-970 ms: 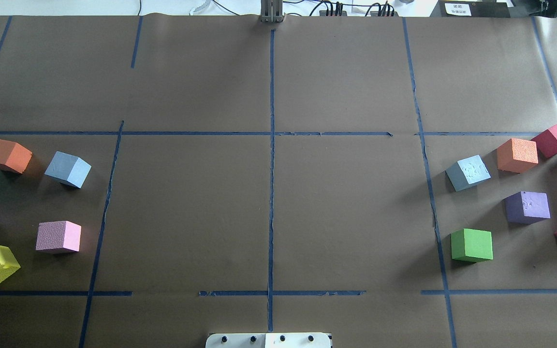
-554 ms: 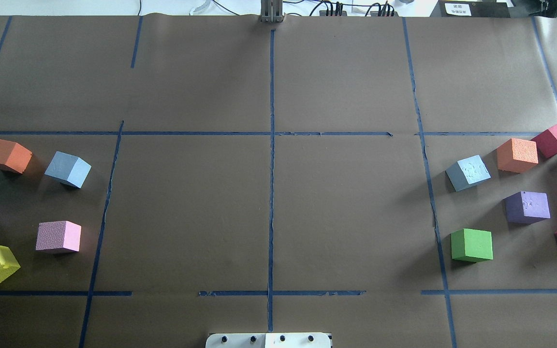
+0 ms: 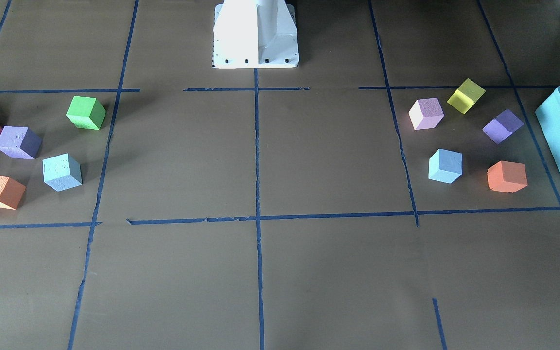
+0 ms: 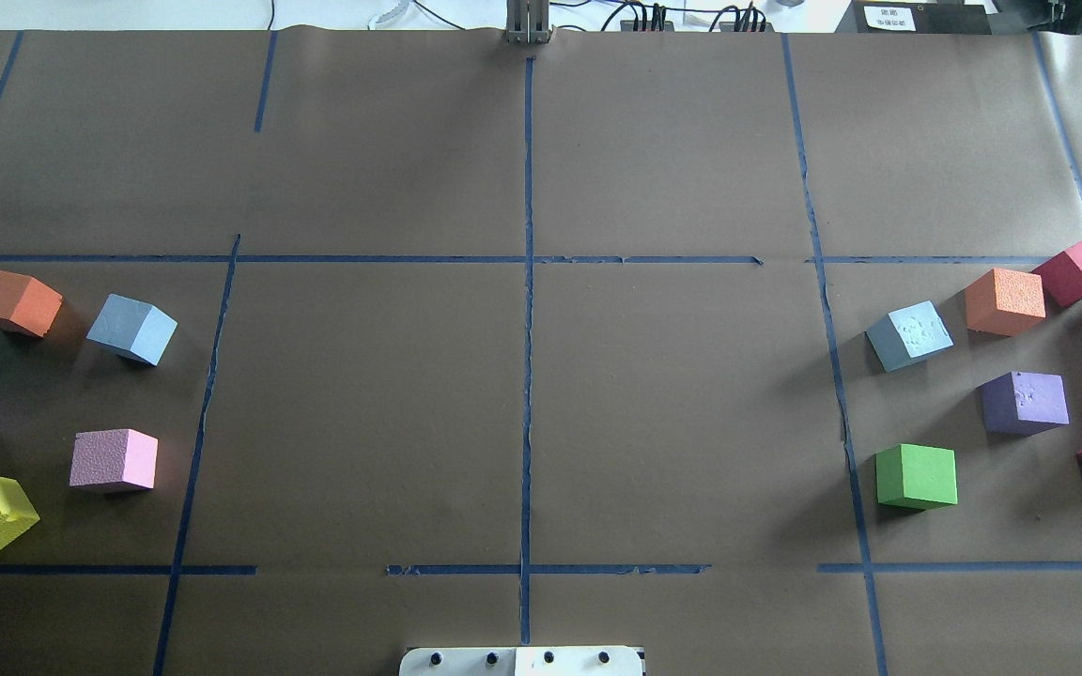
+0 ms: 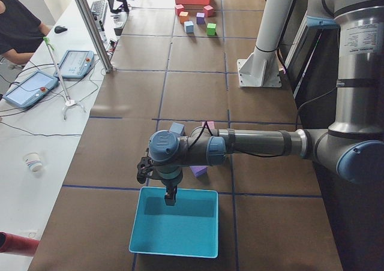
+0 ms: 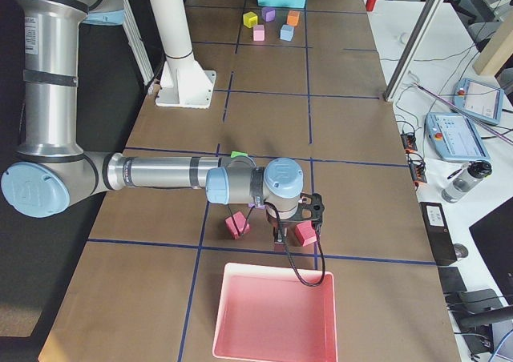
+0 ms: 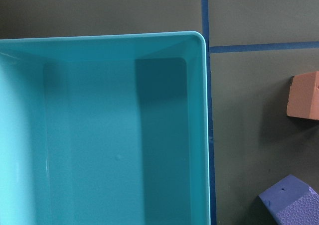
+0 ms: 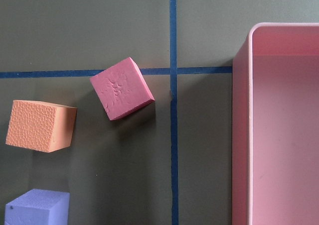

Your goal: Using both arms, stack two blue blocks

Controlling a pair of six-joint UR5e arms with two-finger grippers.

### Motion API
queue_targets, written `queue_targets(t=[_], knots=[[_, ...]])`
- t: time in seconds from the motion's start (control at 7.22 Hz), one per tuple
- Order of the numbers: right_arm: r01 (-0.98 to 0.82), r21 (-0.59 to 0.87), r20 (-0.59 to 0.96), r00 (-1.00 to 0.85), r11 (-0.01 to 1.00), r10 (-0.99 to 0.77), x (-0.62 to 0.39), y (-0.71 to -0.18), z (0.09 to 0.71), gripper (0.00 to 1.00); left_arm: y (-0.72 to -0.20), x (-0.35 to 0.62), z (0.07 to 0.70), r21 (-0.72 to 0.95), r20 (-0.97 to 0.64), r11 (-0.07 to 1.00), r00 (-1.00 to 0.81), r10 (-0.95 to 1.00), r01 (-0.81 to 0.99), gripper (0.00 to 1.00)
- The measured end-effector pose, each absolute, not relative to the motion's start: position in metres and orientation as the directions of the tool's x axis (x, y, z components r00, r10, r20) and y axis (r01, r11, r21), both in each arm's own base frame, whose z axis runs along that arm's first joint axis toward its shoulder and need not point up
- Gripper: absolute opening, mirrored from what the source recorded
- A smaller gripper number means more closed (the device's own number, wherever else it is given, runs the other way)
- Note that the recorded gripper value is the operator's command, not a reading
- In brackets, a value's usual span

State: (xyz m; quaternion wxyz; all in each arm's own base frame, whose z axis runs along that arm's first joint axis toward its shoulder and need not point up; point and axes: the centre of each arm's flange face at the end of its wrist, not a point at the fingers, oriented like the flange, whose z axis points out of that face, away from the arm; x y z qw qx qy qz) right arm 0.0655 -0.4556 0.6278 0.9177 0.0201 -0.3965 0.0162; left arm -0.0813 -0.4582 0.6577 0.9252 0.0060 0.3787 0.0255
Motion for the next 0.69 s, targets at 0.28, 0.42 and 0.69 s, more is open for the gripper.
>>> queue_targets(t=[0.28, 0.42, 0.69], knots=[[-0.041, 0.08, 0.723, 0.69, 0.996, -0.03, 0.064, -0.481, 0.602, 1.0, -0.459, -0.081, 0.653, 0.035, -0.701, 0.999, 0.711, 0.052, -0.039, 1.0], [-0.031, 0.115, 0.716, 0.695, 0.993, -0.061, 0.06, -0.496, 0.586, 1.0, -0.46, -0.081, 0.651, 0.038, -0.701, 0.999, 0.712, 0.054, -0.038, 1.0], [-0.026, 0.144, 0.717, 0.692, 0.989, -0.086, 0.044, -0.514, 0.56, 1.0, -0.461, -0.081, 0.649, 0.04, -0.7, 0.998, 0.712, 0.055, -0.038, 1.0]])
